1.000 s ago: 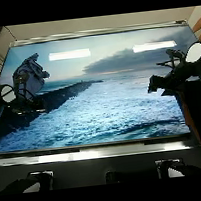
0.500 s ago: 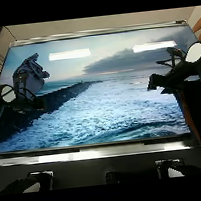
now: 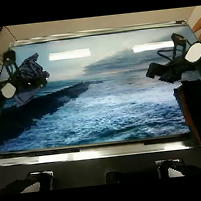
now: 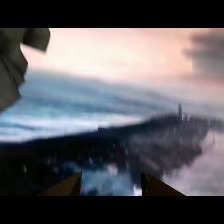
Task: Fold the shirts.
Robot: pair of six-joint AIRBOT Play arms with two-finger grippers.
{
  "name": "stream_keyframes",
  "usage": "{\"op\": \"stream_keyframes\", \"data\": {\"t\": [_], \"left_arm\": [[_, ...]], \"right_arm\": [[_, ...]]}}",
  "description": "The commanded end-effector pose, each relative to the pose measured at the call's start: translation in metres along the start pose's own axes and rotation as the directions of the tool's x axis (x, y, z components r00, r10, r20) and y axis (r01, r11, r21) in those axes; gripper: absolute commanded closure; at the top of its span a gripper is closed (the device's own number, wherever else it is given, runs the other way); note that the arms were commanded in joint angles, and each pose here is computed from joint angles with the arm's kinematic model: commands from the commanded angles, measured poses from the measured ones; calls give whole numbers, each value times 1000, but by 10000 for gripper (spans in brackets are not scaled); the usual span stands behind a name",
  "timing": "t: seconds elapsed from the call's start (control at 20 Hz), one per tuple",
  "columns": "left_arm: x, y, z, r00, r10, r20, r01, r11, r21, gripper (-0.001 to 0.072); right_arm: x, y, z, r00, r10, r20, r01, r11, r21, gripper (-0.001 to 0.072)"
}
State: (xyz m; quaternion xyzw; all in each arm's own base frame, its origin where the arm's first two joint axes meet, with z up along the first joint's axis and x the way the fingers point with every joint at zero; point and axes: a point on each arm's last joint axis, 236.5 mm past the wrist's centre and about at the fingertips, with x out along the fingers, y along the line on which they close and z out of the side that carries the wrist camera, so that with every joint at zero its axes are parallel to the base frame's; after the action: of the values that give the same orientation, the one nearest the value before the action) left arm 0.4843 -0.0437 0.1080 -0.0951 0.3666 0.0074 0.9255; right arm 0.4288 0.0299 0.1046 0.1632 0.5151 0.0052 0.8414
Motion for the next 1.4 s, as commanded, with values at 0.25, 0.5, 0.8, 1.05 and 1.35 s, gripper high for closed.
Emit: {"op": "stream_keyframes", "data": {"t": [0.25, 0.5, 0.8, 1.05, 1.35], "left_arm": [[88, 160, 107, 977, 210, -25, -201, 882, -427, 197], [125, 238, 63, 974, 209, -83, -209, 707, -676, -13], [179, 227, 71, 991, 122, 58, -61, 784, -617, -13], [201, 236, 72, 981, 150, 119, -53, 809, -585, -13], [226, 244, 49, 984, 155, 90, -42, 688, -724, -11]], "right_arm": [[-1, 5, 24, 994, 19, 103, -19, 1000, -1, 32], [-1, 7, 16, 997, 28, 68, -29, 1000, 5, 40], [-1, 8, 16, 997, 35, 70, -36, 999, 8, 40], [-1, 18, 13, 996, 76, 54, -77, 997, 24, 40], [-1, 22, -5, 996, 92, -21, -91, 995, 34, 40]]}}
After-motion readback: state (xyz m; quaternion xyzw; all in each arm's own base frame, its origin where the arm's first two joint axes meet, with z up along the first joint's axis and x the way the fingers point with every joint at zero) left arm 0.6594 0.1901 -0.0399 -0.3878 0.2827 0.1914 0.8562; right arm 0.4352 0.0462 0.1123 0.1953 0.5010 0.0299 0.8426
